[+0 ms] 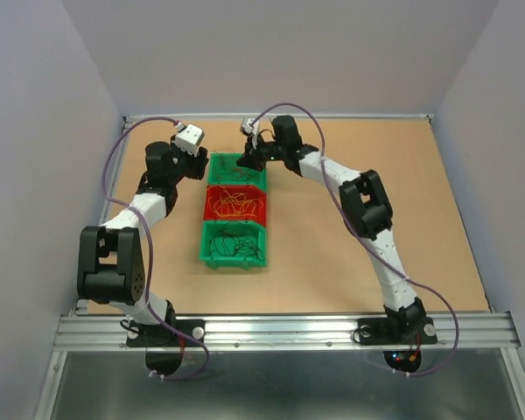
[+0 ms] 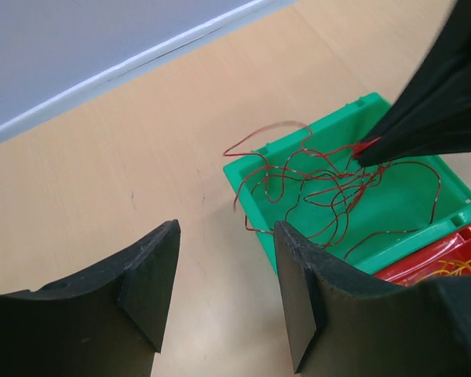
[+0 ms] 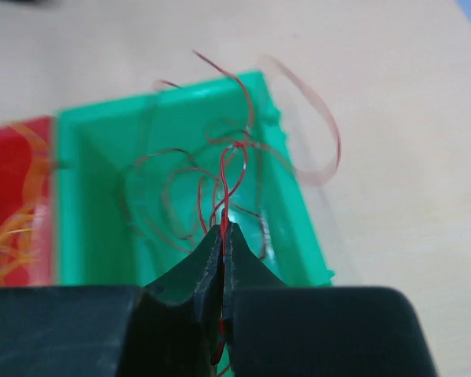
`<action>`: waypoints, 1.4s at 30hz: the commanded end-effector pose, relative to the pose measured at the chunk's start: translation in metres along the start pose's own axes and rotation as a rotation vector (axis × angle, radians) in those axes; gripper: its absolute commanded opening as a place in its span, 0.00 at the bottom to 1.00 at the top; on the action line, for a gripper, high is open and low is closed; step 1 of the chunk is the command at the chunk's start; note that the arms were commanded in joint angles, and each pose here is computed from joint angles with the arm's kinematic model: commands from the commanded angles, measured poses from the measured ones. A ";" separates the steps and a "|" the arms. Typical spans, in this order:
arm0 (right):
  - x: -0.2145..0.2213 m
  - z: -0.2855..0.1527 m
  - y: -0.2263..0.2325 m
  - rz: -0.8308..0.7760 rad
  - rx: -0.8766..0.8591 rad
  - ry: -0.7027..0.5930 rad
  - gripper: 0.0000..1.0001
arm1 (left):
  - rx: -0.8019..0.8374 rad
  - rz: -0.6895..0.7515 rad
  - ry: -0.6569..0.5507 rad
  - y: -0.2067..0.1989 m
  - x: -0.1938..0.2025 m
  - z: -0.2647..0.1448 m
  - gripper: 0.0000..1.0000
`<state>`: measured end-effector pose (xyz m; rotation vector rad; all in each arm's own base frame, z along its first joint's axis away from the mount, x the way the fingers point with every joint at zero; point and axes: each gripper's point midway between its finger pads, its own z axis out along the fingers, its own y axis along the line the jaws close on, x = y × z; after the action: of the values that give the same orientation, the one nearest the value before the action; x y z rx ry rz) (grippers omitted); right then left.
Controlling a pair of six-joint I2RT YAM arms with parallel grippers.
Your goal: Untangle the cables
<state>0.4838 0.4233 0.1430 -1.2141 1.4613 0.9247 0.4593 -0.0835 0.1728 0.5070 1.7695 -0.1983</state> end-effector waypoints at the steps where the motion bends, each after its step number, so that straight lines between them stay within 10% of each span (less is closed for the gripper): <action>1: 0.084 0.012 -0.005 0.154 -0.037 0.258 0.05 | -0.033 0.017 -0.114 0.009 -0.039 -0.004 0.62; 10: 0.185 -0.039 0.046 0.297 0.033 0.700 0.01 | -0.016 0.027 -0.126 0.005 -0.041 -0.006 0.62; 37: 0.011 -0.104 0.061 0.204 0.421 0.114 0.04 | -0.008 0.076 -0.225 -0.004 -0.053 -0.027 0.60; 40: 0.029 -0.099 0.065 0.242 0.393 0.174 0.64 | -0.013 0.085 -0.243 -0.004 -0.057 -0.031 0.61; 42: 0.040 -0.096 0.063 0.241 0.411 0.243 0.75 | -0.013 0.084 -0.242 -0.005 -0.057 -0.031 0.61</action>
<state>0.3968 0.3296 0.1227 -0.8712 1.8952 0.6362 0.4423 -0.0887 0.2046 0.5221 1.6144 -0.2027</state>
